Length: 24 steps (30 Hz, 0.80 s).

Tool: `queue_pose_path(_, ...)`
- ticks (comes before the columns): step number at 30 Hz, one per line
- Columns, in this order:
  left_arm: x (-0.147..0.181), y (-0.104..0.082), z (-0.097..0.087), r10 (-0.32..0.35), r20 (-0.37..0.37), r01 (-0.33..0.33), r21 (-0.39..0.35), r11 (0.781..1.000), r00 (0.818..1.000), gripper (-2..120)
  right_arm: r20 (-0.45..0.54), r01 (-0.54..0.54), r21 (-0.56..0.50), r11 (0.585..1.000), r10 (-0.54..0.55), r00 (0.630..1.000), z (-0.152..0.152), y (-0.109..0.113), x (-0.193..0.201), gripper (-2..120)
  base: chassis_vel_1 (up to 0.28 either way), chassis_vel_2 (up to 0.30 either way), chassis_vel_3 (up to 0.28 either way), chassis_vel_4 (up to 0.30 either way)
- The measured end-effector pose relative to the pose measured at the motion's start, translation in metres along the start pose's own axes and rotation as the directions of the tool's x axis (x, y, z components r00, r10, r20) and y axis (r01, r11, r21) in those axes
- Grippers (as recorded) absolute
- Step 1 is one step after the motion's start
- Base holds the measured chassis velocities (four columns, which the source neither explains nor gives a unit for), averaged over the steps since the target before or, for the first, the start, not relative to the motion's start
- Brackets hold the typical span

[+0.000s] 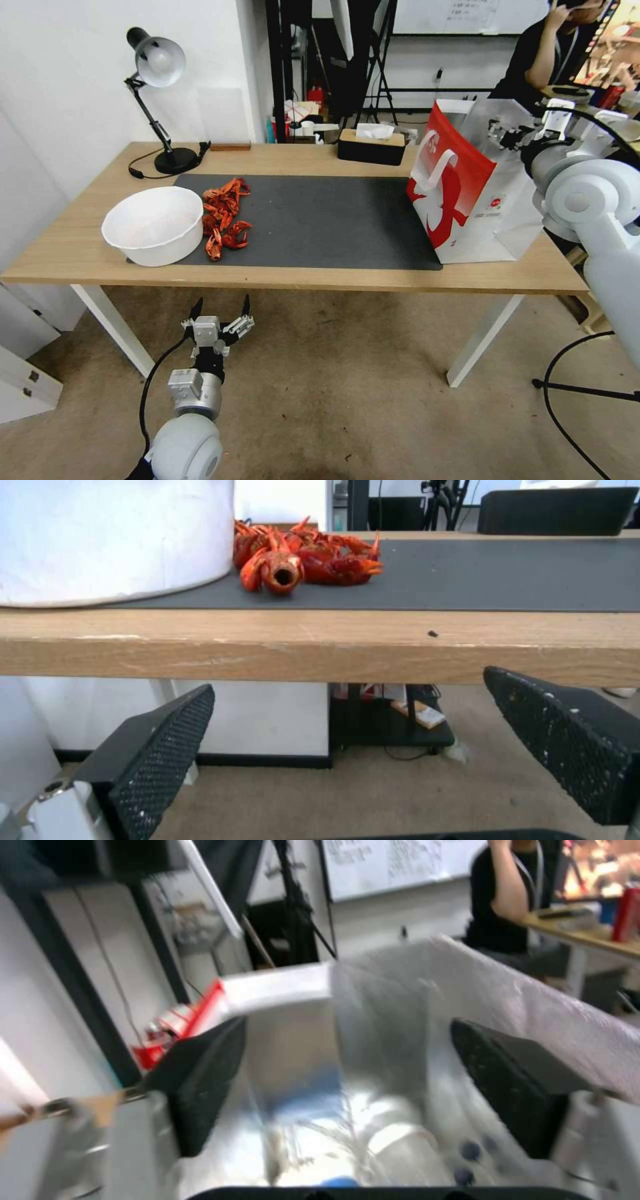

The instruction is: Close the takeout container lid, then place the container into the takeout bag.

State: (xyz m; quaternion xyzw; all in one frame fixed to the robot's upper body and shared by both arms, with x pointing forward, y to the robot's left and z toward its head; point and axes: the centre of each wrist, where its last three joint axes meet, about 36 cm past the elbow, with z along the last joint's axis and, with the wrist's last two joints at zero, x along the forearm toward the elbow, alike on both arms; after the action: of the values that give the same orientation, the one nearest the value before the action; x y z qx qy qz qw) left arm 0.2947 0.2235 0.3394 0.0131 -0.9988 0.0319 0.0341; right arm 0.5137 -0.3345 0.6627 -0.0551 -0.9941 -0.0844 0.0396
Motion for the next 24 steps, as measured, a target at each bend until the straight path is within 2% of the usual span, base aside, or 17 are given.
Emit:
queue_pose_path(1, 0.0, 0.0, 0.0, 0.0, 0.0, 0.0, 0.0, 1.0, 1.0, 100, 0.0, 0.0, 0.0, 1.0, 0.0, 1.0, 0.0, 0.0, 0.0, 76, 0.0, 0.0, 0.0, 0.0)
queue_pose_path(4, -0.001, 0.001, -0.001, -0.001, 0.004, 0.001, -0.001, 1.0, 1.0, 100, 0.095, 0.074, 0.004, 0.997, -0.074, 0.993, 0.001, 0.002, 0.003, 95, 0.0, 0.0, 0.0, 0.0)
queue_pose_path(5, -0.001, 0.001, -0.001, -0.001, 0.004, 0.001, -0.001, 1.0, 1.0, 100, 0.095, 0.074, 0.004, 0.997, -0.074, 0.993, 0.001, 0.002, 0.003, 95, 0.0, 0.0, 0.0, 0.0)
queue_pose_path(8, -0.001, 0.001, 0.0, 0.0, 0.005, 0.0, 0.002, 1.0, 1.0, 100, 0.207, 0.159, 0.075, 0.984, -0.171, 0.963, 0.008, 0.004, 0.012, 100, 0.0, 0.0, 0.0, 0.0)
queue_pose_path(9, -0.001, 0.001, 0.0, 0.0, 0.005, 0.0, 0.002, 1.0, 1.0, 100, 0.207, 0.159, 0.075, 0.984, -0.171, 0.963, 0.008, 0.004, 0.012, 100, 0.0, 0.0, 0.0, 0.0)
queue_pose_path(12, 0.0, 0.001, 0.002, 0.003, 0.006, -0.003, 0.008, 1.0, 1.0, 100, 0.279, 0.274, 0.141, 0.951, -0.304, 0.911, 0.027, 0.008, 0.027, 100, 0.0, 0.0, 0.0, 0.0)
queue_pose_path(13, 0.0, 0.001, 0.002, 0.003, 0.006, -0.003, 0.008, 1.0, 1.0, 100, 0.279, 0.274, 0.141, 0.951, -0.304, 0.911, 0.027, 0.008, 0.027, 100, 0.0, 0.0, 0.0, 0.0)
queue_pose_path(16, 0.002, 0.001, 0.004, 0.006, 0.016, -0.006, 0.015, 1.0, 1.0, 100, 0.324, 0.392, 0.193, 0.899, -0.436, 0.84, 0.073, 0.014, 0.055, 100, 0.0, 0.0, 0.0, 0.0)
queue_pose_path(18, 0.003, 0.001, 0.004, 0.006, 0.018, -0.006, 0.016, 1.0, 1.0, 100, 0.326, 0.405, 0.201, 0.892, -0.451, 0.831, 0.082, 0.015, 0.06, 100, 0.0, 0.0, 0.0, 0.0)
queue_pose_path(20, 0.004, 0.004, 0.004, 0.007, 0.029, -0.008, 0.02, 1.0, 1.0, 100, 0.333, 0.435, 0.221, 0.873, -0.487, 0.807, 0.113, 0.018, 0.08, 100, 0.0, 0.0, 0.0, 0.0)
queue_pose_path(22, 0.005, 0.004, 0.004, 0.007, 0.032, -0.008, 0.021, 1.0, 0.999, 100, 0.334, 0.44, 0.222, 0.87, -0.492, 0.804, 0.119, 0.019, 0.084, 100, 0.0, 0.0, 0.0, 0.0)
queue_pose_path(24, 0.008, 0.006, 0.006, 0.007, 0.044, -0.008, 0.032, 0.999, 0.999, 100, 0.339, 0.447, 0.223, 0.867, -0.498, 0.798, 0.143, 0.014, 0.101, 100, 0.0, 0.0, 0.0, 0.0)
